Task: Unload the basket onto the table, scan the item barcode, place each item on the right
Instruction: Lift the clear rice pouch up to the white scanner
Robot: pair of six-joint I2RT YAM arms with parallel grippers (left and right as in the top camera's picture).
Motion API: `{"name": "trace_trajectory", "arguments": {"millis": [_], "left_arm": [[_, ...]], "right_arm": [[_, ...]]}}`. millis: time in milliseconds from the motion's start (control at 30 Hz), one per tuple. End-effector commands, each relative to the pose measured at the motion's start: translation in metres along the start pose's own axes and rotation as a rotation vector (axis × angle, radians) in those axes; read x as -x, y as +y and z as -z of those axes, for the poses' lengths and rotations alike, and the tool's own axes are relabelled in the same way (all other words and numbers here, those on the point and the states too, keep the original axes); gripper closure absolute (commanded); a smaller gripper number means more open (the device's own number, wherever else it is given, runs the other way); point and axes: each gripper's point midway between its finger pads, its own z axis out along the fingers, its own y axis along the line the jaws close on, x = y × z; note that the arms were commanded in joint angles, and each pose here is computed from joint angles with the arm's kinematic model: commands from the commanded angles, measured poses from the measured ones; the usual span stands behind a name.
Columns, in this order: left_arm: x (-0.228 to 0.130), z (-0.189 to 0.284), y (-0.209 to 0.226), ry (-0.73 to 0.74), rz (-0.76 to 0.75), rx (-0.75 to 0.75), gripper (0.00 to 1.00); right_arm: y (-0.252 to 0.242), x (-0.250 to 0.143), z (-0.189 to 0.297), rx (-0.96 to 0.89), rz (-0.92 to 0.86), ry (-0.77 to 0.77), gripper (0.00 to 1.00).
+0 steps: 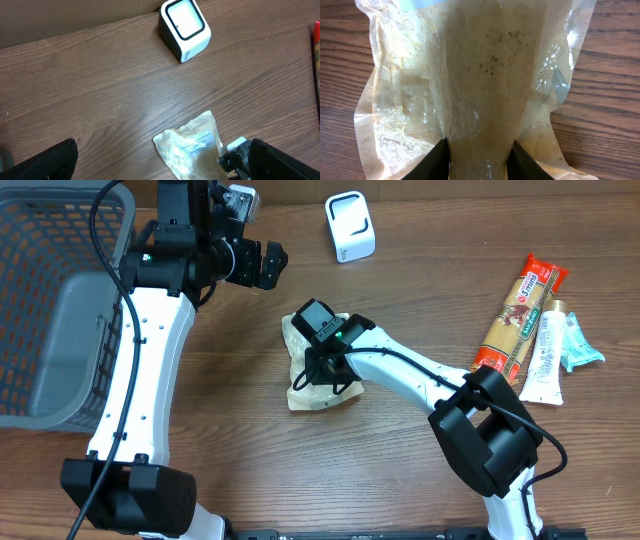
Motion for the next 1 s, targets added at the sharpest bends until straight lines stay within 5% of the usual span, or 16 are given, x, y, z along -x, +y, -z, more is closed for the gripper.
{"name": "trace_trajectory", "arguments": {"millis": [0, 100, 367, 733, 967], "left_arm": [[0.007, 0.008, -0.005, -0.025, -0.031, -0.004, 0.00], [0.007, 0.008, -0.005, -0.025, -0.031, -0.004, 0.00], [0.007, 0.008, -0.005, -0.025, -0.031, -0.004, 0.00], [0.007, 0.008, -0.005, -0.025, -0.031, -0.004, 0.00], [0.007, 0.008, -0.005, -0.025, -0.031, -0.004, 0.00]], "right_arm": [[-0.020, -0.013, -0.026, -0.063, 0.009, 0.065, 0.84], [-0.025, -0.003, -0.019, -0.067, 0.013, 0.061, 0.96], [-0.030, 0.017, 0.002, -0.069, 0.070, 0.045, 0.96], [-0.046, 0.122, 0.115, -0.049, 0.131, -0.263, 0.96], [-0.063, 0.148, 0.126, -0.020, 0.118, -0.319, 0.96]]}}
